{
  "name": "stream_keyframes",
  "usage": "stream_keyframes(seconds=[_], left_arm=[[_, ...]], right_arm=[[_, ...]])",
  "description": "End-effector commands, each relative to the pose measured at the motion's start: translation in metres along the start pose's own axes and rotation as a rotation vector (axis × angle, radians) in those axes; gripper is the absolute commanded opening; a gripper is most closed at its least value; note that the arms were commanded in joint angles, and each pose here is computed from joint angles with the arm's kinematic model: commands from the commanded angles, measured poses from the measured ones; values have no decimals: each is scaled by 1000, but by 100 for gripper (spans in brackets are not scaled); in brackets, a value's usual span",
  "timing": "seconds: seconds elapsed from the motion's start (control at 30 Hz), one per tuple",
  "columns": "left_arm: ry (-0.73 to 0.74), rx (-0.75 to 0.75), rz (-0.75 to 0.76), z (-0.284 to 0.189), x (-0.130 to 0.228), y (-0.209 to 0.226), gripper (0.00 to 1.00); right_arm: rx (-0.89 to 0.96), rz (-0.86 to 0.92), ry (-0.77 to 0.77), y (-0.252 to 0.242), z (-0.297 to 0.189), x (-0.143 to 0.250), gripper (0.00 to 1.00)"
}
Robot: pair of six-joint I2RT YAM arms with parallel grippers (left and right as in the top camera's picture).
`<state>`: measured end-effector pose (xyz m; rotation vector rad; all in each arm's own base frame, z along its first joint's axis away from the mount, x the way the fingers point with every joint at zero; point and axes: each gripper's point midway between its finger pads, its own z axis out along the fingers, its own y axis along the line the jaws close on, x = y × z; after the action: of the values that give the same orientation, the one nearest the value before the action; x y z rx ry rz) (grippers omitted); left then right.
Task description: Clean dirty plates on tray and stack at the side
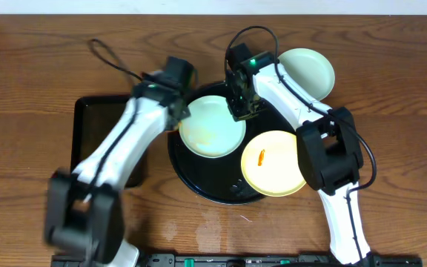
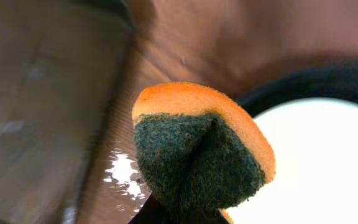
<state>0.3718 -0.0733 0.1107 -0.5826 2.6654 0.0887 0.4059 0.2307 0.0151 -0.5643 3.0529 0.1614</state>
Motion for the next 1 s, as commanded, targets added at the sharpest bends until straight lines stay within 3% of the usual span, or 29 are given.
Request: stream_keyframes(seconds=[0.0,0.23,0.43,0.7,0.97], left_arm=[[-127,15,-65,-46,-31,23,8],[-143,-56,-216,-67,-48,91,7],[-67,-157,-326,-53,-39,144,7],[-38,-181,-419,-46,-38,175,7],[-11,-158,-384,-45,-35,173,7]], right_arm=[[120,-40,-121,-21,-45,-16,1],[300,-130,-296,-22,-107,-34,1],[621,-272,-423,-20,-172,-40,1],[1030,-514,-486,14,-234,-45,1],[1153,-734,-480,56,-250,-50,1]])
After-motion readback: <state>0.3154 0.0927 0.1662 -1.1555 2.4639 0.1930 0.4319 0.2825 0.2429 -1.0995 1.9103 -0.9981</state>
